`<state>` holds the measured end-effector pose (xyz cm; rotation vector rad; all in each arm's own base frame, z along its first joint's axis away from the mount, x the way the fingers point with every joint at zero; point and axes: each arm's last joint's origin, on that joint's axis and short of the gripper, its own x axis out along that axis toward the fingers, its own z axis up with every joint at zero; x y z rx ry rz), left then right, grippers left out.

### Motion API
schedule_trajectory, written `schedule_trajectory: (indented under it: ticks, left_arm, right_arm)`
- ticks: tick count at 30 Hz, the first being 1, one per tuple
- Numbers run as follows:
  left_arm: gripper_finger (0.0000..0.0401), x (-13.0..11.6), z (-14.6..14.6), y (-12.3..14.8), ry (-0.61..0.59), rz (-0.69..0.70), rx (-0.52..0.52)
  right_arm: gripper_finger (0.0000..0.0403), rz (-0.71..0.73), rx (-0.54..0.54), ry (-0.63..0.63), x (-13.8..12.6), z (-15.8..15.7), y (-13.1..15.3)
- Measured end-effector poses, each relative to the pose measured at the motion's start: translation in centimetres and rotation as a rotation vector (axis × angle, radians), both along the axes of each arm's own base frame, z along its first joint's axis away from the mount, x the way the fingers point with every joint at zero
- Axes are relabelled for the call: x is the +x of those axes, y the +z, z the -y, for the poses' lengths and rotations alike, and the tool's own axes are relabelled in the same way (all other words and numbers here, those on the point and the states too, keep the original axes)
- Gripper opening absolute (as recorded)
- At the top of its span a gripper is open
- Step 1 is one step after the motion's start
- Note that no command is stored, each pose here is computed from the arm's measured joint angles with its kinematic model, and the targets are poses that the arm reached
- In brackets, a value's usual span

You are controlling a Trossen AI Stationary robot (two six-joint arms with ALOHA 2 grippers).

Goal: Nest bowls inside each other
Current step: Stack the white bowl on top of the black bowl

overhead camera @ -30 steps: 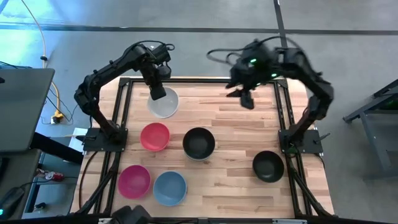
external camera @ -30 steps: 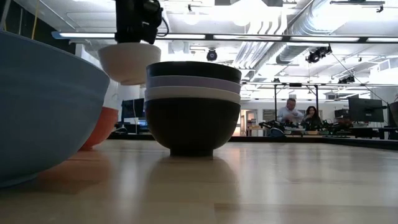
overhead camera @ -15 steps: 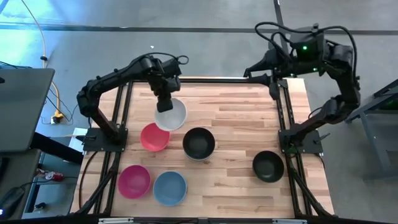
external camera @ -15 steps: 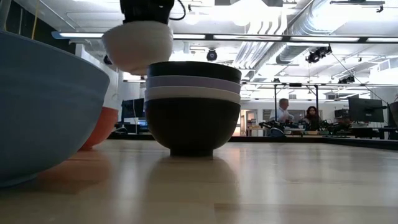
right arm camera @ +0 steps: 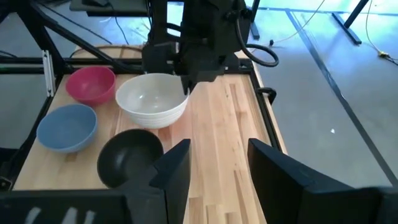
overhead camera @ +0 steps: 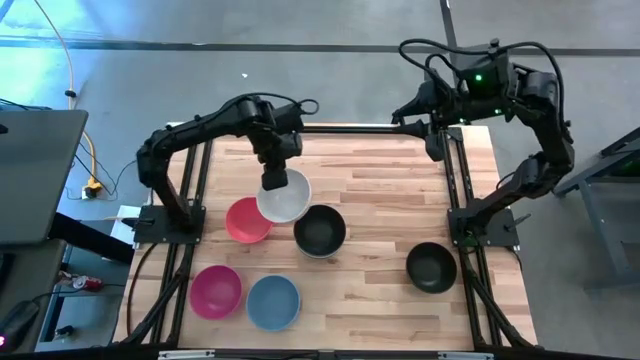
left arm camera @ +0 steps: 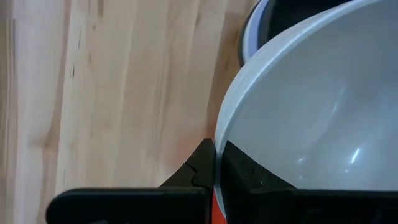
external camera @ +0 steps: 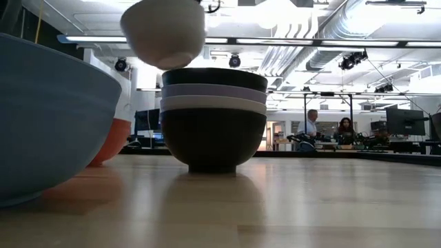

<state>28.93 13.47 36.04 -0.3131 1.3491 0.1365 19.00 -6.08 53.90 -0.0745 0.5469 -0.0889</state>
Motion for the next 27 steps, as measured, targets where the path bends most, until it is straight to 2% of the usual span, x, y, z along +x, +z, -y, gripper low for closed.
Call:
schedule_trajectory:
  ticks: [7,14,18,27]
  left_arm:
    - [0.0,4.6,0.3,0.7,-0.087,0.046,0.024]
    - [0.0,8.3,0.4,-1.2,-0.151,0.055,-0.008]
    - [0.0,9.2,0.7,-2.2,-0.167,0.031,-0.021]
    - [0.0,10.1,2.7,-2.7,-0.208,0.019,-0.031]
  right_arm:
    - [0.0152,-0.043,-0.007,-0.018,-0.4,-0.1,-0.3]
    - [0.0152,-0.059,-0.03,-0.034,-1.2,-0.3,-0.2]
    - [0.0152,-0.044,-0.056,-0.078,-2.3,-0.2,0.2]
    - [0.0152,-0.013,-0.067,-0.111,-3.8,-0.3,0.6]
